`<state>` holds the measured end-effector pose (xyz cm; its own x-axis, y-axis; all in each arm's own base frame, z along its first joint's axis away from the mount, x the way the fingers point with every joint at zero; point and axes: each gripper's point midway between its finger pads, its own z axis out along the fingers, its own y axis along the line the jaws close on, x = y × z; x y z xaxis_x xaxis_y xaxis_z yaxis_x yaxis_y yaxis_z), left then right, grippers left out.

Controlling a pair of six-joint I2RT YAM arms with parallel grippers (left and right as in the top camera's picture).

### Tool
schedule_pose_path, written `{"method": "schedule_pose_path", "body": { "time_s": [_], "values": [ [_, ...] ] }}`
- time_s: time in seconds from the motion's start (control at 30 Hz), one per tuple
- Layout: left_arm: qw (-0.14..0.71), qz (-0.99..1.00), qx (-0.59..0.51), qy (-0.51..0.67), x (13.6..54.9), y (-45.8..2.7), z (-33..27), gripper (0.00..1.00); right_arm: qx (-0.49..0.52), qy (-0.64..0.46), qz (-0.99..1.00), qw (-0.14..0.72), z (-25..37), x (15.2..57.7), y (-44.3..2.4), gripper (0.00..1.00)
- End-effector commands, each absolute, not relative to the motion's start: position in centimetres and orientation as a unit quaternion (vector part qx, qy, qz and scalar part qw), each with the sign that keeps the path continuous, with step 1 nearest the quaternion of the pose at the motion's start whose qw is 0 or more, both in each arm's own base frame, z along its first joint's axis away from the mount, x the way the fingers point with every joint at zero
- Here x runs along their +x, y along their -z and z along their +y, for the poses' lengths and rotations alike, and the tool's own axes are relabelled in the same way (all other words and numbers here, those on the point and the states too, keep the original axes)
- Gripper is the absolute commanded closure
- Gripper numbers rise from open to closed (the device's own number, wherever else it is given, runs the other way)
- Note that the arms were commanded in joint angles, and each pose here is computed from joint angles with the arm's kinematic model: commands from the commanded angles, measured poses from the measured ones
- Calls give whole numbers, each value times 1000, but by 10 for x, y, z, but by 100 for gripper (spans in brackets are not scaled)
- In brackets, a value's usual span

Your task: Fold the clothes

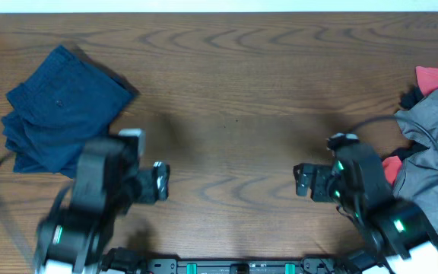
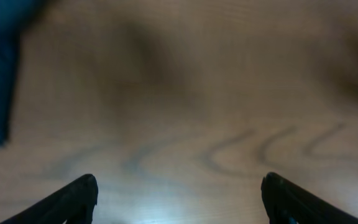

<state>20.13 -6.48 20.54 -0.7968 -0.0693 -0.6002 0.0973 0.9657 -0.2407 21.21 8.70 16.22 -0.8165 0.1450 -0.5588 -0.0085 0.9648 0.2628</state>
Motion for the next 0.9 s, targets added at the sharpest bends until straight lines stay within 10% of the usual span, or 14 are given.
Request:
{"method": "schedule_pose_path", "body": {
  "time_s": [0.0, 0.87],
  "values": [
    [392, 913, 6, 108, 192, -218, -50, 2, 72, -90, 922, 369, 65, 211, -180, 1],
    [471, 874, 6, 123, 169, -243, -44, 2, 73, -93, 915, 386, 60, 203, -186, 1]
  ]
}}
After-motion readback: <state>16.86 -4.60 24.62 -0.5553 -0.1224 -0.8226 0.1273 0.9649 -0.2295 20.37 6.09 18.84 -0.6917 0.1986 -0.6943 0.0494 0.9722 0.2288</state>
